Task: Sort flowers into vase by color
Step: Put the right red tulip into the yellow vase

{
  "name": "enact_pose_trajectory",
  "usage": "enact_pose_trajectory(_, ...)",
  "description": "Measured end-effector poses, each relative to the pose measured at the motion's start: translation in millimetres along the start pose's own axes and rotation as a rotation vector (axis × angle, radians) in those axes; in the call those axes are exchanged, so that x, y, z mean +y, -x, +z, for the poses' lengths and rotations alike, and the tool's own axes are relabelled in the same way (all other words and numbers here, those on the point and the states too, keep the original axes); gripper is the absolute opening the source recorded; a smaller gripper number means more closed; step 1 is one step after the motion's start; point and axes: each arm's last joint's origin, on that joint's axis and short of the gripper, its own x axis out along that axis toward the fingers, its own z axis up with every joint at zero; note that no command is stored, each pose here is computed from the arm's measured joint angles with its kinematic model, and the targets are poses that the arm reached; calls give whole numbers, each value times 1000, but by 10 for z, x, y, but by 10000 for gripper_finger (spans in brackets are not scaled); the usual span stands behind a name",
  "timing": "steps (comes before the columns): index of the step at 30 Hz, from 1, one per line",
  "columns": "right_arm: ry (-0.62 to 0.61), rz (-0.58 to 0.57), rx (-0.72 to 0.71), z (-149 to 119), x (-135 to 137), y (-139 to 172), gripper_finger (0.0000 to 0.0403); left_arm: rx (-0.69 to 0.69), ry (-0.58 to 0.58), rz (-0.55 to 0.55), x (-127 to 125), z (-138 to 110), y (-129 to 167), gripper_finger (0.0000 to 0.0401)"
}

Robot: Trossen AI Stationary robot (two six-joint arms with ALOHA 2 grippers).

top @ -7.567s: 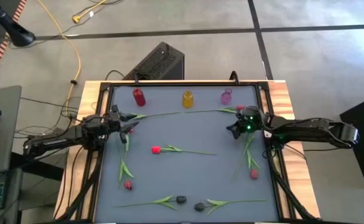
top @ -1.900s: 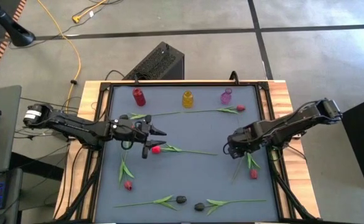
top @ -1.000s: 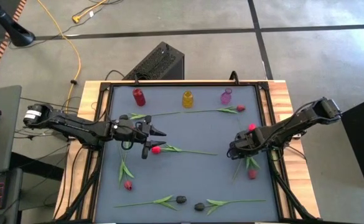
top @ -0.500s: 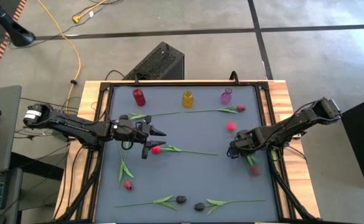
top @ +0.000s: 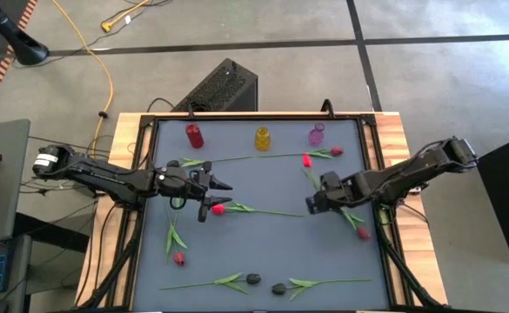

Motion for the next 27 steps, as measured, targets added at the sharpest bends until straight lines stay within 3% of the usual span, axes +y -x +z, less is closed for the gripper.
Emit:
enact_pose_trajectory(4, 116, 58, -178, 219, 191, 186, 22, 0, 0, 1, 0, 0, 0, 155)
enact_pose_trajectory(8, 326, 152, -359, 482, 393, 304, 22, 1, 0, 1, 1, -1, 0, 155)
enact_pose_trajectory(15, 526, 336, -709, 1132, 566, 428, 22, 26, -2, 24, 9, -27, 1, 155)
enact_pose_trajectory(22, 568, 526, -982, 1871, 366, 574, 22, 43, -20, 37, 29, -42, 0, 155)
enact_pose_trajectory(27, 539, 577, -1057, 2258, 231, 365, 22, -25, -1, 85, 164, 105, -18, 155)
